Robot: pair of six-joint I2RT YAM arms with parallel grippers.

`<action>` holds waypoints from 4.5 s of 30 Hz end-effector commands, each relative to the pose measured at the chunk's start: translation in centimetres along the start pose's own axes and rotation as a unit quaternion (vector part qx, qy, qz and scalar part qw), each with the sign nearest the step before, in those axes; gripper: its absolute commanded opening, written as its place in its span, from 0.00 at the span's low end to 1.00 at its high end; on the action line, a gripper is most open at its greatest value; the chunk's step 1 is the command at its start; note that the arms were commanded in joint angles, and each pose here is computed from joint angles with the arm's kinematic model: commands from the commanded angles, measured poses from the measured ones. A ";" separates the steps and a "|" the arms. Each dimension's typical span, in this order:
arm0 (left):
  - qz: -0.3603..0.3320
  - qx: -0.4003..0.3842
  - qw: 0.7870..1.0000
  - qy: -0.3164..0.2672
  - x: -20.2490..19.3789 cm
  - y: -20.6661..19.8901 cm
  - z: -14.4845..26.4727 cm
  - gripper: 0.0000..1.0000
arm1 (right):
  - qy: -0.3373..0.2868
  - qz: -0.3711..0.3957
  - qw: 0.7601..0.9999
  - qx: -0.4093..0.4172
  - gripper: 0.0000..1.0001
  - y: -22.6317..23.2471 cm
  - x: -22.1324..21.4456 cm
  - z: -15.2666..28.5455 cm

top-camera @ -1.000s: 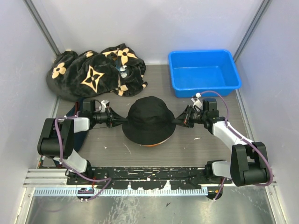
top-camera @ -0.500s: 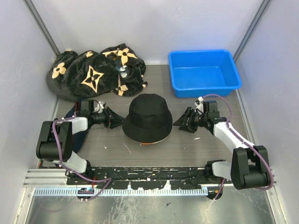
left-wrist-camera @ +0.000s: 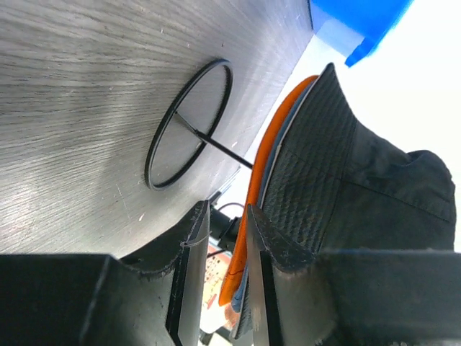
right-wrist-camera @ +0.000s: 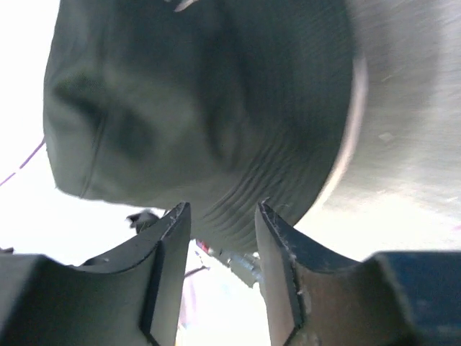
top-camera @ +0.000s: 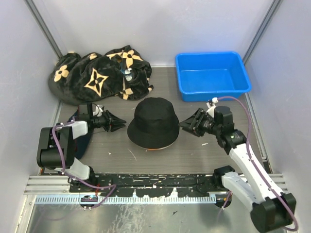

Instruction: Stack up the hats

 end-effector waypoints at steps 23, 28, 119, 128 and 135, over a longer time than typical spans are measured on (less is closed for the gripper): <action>-0.057 0.003 0.997 -0.056 0.6 -4.4 2.9 0.35 | -0.041 -0.077 0.993 -0.085 0.49 7.4 -12.5 -1.2; -0.056 -0.010 0.997 -0.046 0.2 -4.6 2.8 0.35 | -0.122 -0.102 0.987 -0.031 0.50 7.7 -11.7 -1.0; -0.069 0.010 0.997 0.016 -1.1 -2.3 2.7 0.33 | -0.274 -0.132 0.942 -0.144 0.01 -2.2 -12.4 -3.0; -0.069 -0.001 0.998 0.009 -1.3 -2.8 2.8 0.33 | -0.257 -0.123 0.951 -0.124 0.42 -1.0 -12.0 -2.1; -0.066 -0.010 0.998 0.002 -0.7 -3.2 2.5 0.32 | -0.227 -0.135 0.964 -0.026 0.65 3.8 -14.0 -3.0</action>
Point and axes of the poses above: each gripper's point midway between its finger pads, its own z axis back along the fingers, its own y axis along the line the jaws close on, x = y × z, the point moved 3 cm from there along z, back along the fingers, and after that the axes turned 7 degrees about z, right-handed, at the moved point
